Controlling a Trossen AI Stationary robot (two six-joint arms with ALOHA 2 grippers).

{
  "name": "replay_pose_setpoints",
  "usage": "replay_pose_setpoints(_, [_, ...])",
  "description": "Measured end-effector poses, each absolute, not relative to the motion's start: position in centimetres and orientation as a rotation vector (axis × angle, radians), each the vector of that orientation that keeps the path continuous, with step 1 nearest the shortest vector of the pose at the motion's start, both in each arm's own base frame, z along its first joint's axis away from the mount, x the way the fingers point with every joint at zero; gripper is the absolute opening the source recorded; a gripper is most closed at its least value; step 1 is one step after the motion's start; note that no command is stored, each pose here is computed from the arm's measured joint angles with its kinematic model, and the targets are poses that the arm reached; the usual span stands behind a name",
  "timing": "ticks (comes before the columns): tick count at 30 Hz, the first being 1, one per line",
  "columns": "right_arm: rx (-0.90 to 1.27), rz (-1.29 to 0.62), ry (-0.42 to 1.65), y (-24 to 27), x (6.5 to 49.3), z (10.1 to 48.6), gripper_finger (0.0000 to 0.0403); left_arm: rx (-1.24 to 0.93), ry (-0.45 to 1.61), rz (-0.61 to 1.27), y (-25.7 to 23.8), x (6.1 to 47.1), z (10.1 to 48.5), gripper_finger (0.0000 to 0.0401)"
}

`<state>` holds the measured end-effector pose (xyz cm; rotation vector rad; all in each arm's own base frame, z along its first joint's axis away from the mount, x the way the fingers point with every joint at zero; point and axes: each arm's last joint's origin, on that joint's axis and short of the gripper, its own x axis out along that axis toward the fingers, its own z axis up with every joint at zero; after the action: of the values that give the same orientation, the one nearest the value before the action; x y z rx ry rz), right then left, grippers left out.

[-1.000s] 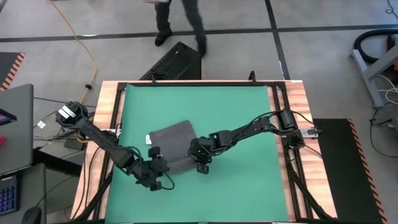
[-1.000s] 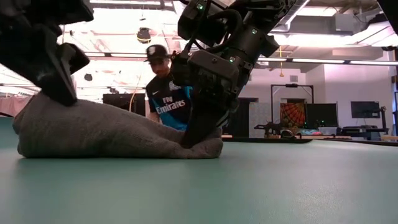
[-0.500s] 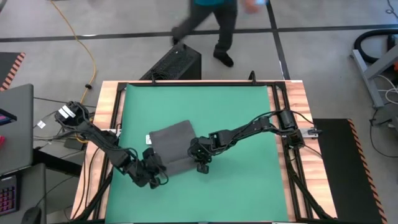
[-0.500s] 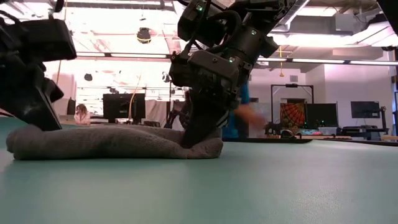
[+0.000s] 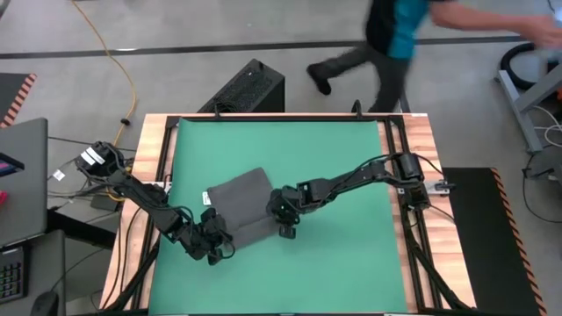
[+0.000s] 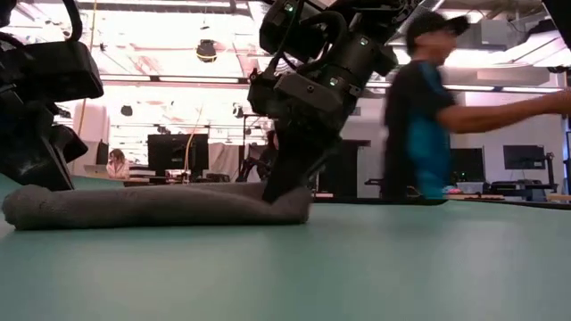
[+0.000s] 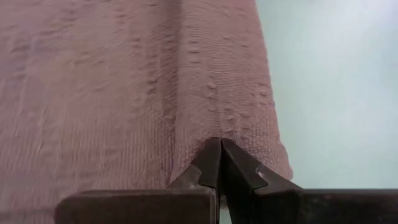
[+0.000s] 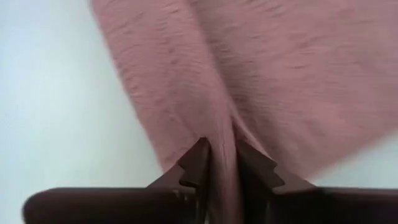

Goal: Roll towel
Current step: Roll the gray towel

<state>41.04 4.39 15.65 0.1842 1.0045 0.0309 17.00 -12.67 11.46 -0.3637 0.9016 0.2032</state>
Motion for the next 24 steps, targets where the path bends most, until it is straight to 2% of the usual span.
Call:
replay_pose_setpoints(8, [0.21, 0.072, 0.992, 2.5, 40.6, 17.3, 0.014, -0.344, 0.899, 0.203, -12.6, 17.0, 11.4, 0.0])
replay_pose_setpoints(16, [0.122, 0.105, 0.797, 1.1, 40.0, 22.5, 0.0145, -0.331, 0.905, 0.2, -12.6, 16.9, 11.3, 0.0])
replay_pose_setpoints(20, [0.051, 0.195, 0.728, 2.8, 39.8, 23.7, 0.0128, -0.333, 0.907, 0.204, -12.6, 16.9, 11.3, 0.0])
replay_pose_setpoints(24, [0.028, 0.244, 0.679, 5.3, 39.8, 22.3, 0.0083, -0.338, 0.906, 0.208, -12.6, 16.9, 11.3, 0.0])
